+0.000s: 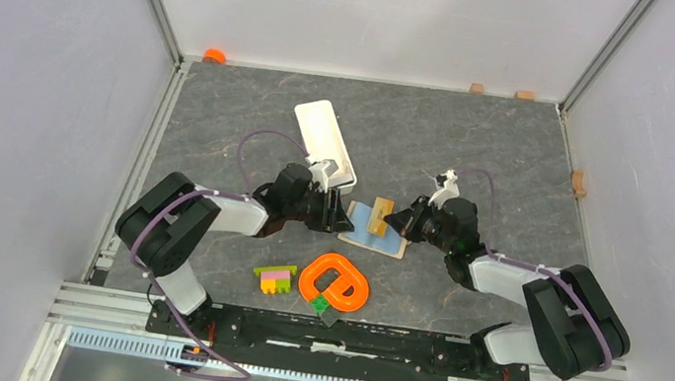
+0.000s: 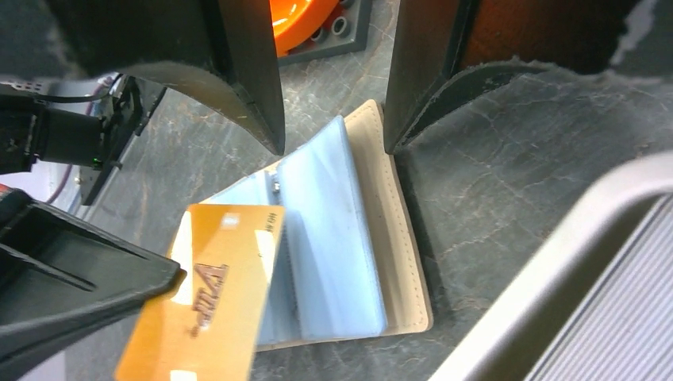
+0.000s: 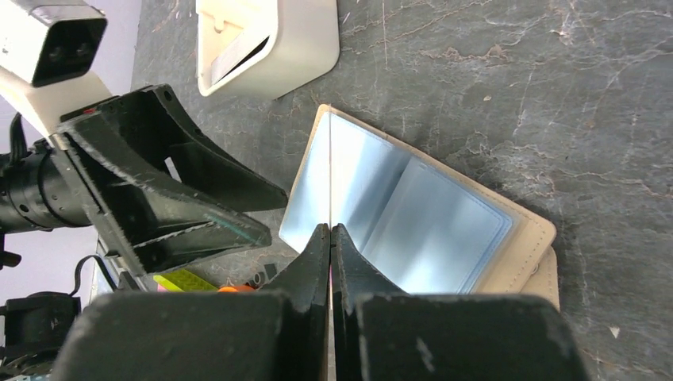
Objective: Put the credit cards into the card holder
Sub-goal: Insert the credit card into the card holder.
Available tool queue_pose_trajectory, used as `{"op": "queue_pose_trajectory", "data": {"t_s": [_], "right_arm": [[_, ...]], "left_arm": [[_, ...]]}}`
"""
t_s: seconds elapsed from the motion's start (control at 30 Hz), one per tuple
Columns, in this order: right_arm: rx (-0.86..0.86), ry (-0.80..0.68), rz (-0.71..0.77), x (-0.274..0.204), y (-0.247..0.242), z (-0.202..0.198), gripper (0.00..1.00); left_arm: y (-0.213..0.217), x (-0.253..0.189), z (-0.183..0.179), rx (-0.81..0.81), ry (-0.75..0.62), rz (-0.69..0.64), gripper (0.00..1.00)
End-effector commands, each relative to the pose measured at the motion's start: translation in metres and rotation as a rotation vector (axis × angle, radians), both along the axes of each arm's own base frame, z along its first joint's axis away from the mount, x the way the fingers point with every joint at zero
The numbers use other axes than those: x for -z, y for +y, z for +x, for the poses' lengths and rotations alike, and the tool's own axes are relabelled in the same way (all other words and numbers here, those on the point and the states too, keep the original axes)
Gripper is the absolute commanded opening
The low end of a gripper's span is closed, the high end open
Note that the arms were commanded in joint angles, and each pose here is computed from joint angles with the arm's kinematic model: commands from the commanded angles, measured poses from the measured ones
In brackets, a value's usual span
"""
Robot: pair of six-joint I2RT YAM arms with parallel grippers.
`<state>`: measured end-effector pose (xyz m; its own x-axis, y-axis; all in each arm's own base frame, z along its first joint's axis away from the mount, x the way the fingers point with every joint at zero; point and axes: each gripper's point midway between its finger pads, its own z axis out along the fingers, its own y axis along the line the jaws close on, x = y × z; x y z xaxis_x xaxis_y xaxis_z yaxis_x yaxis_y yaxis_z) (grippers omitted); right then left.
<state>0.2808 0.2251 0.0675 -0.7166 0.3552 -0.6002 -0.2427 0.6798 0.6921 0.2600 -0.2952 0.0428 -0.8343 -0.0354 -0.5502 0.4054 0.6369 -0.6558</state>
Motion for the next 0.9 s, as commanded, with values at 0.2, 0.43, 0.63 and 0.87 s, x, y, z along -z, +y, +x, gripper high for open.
{"op": "queue_pose_trajectory", "data": {"t_s": [0.2, 0.43, 0.63, 0.87], "right_arm": [[0.07, -0.022, 0.013, -0.01, -0.016, 0.005, 0.0], [0.079, 0.025, 0.044, 0.002, -0.018, -0.004, 0.0], [0.073, 0.058, 0.113, 0.005, -0.013, -0.011, 0.0], [0.113, 0.103, 0.129, 0.016, -0.016, -0.014, 0.0]], "left_arm": [[0.004, 0.012, 0.018, 0.01, -0.09, 0.18, 0.52], [0.006, 0.021, 0.016, 0.022, -0.089, 0.231, 0.48], [0.005, 0.027, 0.014, 0.038, -0.081, 0.26, 0.4], [0.008, 0.032, 0.011, 0.041, -0.073, 0.278, 0.37]]}}
